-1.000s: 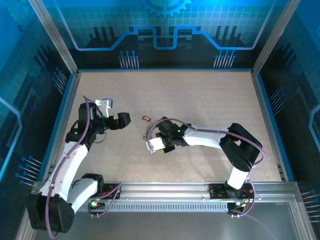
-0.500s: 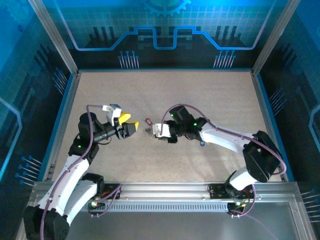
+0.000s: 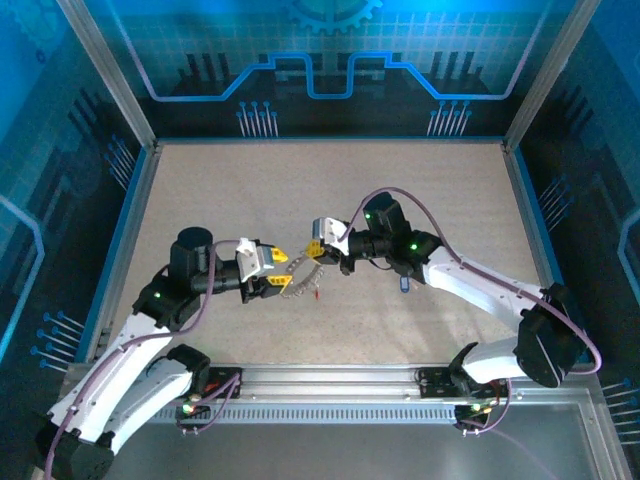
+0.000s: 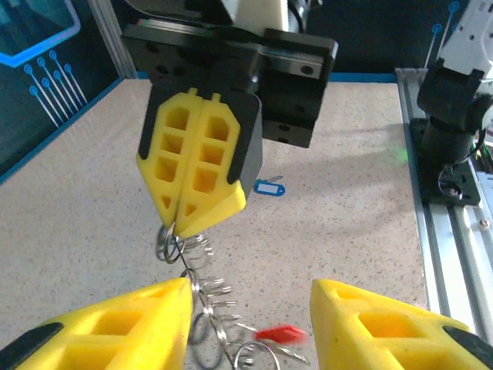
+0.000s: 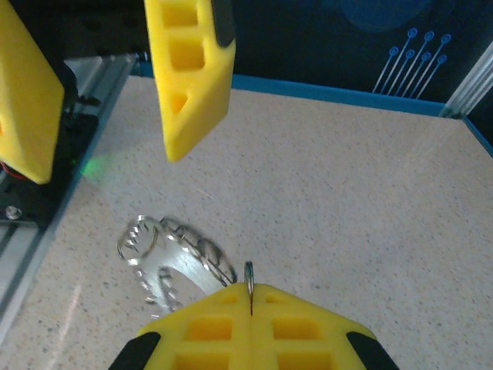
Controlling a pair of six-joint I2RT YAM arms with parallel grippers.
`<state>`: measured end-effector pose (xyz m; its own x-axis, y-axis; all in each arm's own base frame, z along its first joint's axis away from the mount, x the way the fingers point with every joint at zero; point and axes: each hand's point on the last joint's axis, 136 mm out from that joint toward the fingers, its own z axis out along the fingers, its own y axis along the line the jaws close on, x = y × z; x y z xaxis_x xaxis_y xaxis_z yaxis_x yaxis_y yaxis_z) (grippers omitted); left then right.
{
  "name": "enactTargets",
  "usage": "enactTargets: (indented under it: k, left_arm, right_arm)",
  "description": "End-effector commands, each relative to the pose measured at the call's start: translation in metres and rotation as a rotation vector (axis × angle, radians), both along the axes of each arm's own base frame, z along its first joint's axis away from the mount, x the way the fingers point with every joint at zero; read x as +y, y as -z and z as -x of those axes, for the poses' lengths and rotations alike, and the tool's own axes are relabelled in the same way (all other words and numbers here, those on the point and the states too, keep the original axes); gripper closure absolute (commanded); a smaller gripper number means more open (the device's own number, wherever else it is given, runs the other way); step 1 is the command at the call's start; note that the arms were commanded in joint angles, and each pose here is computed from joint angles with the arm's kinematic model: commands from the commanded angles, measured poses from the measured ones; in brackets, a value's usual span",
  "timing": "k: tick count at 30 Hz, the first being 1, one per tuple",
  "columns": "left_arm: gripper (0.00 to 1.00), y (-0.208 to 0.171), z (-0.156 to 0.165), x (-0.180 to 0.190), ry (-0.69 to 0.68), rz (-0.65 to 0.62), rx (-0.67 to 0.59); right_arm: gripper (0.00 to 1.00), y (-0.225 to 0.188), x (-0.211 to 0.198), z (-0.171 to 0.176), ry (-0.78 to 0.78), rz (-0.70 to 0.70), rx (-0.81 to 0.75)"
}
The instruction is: Put the keys on the keyring
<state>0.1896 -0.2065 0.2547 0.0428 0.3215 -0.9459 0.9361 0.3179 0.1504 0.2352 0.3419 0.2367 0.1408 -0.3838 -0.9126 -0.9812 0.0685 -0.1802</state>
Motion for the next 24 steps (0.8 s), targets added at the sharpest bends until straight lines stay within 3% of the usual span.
enactTargets:
  k: [1, 7, 15, 24]
  left_arm:
    - [0.57, 0.002, 0.01, -0.003, 0.079, -0.039, -0.082]
    - [0.59, 0.001, 0.006, 0.0, 0.08, -0.12, -0.07]
    - [0.62, -0.013, -0.006, -0.006, 0.04, -0.058, -0.08]
    - [0.7, 0.005, -0.008, -0.01, 0.038, -0.076, -0.018]
  right_arm:
    - [1.0, -0.019, 0.0, 0.009, -0.041, -0.076, 0.01]
    - [1.0, -0.018, 0.0, 0.02, -0.078, -0.048, -0.003]
    - [1.0, -0.017, 0.005, 0.028, -0.094, -0.028, -0.026]
    - [1.0, -0.018, 0.013, 0.037, -0.102, -0.019, -0.047]
